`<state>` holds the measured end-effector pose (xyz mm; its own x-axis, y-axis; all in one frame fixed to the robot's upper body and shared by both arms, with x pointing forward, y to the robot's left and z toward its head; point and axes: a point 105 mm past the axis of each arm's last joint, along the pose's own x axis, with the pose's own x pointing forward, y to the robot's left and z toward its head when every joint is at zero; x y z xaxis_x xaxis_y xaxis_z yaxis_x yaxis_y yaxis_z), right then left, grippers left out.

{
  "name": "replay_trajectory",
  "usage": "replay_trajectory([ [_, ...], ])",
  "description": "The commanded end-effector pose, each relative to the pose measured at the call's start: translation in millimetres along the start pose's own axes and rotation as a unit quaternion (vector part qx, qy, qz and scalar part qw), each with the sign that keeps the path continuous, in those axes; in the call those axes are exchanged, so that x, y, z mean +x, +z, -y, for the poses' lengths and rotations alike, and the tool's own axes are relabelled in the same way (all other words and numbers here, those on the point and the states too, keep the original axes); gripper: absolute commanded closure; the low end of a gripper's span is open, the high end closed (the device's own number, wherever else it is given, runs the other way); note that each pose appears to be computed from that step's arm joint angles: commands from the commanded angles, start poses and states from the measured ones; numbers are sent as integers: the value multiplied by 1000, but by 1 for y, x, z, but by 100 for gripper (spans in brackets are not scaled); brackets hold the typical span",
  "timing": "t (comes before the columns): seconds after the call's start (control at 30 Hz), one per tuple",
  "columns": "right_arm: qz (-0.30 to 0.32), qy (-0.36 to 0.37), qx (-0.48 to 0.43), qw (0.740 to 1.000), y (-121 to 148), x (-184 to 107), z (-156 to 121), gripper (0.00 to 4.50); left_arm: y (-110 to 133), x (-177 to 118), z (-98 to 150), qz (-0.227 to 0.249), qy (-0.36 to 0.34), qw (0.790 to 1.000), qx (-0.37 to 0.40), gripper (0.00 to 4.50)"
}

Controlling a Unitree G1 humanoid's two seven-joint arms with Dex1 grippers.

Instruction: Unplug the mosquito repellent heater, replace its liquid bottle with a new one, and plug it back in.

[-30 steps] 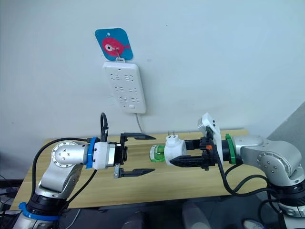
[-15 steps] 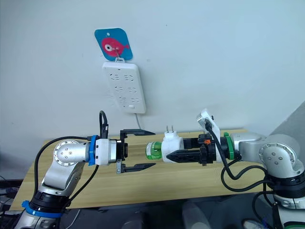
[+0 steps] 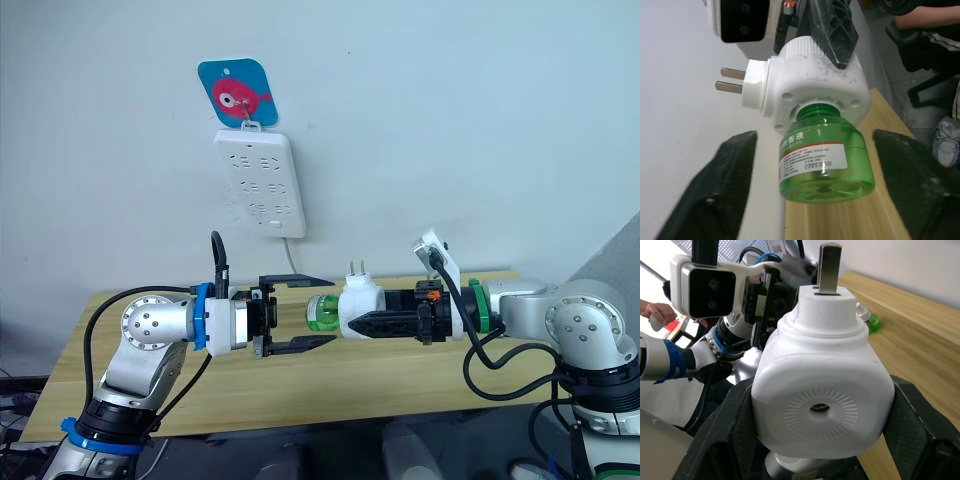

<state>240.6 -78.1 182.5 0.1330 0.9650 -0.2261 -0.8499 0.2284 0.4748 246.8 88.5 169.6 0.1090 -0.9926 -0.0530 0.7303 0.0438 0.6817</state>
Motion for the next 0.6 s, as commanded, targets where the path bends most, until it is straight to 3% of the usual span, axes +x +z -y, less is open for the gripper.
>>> replay_trajectory([
  [0.03,20,13,-21,1000,12,-3,-8,149,2,0,-1,1,0,1000,7,216],
  [0.2,19,14,-24,999,12,-2,-9,149,1,-1,-3,-3,-3,1000,6,230],
  [0.3,5,9,-52,999,9,-2,-11,149,-3,-5,-6,-27,-22,994,-107,230],
  [0.4,-1,12,-67,998,8,-1,-12,149,-12,-18,-5,-79,-51,948,-304,230],
  [0.6,-14,23,-82,996,3,-1,-15,149,-11,-32,-12,-126,-80,868,-474,230],
])
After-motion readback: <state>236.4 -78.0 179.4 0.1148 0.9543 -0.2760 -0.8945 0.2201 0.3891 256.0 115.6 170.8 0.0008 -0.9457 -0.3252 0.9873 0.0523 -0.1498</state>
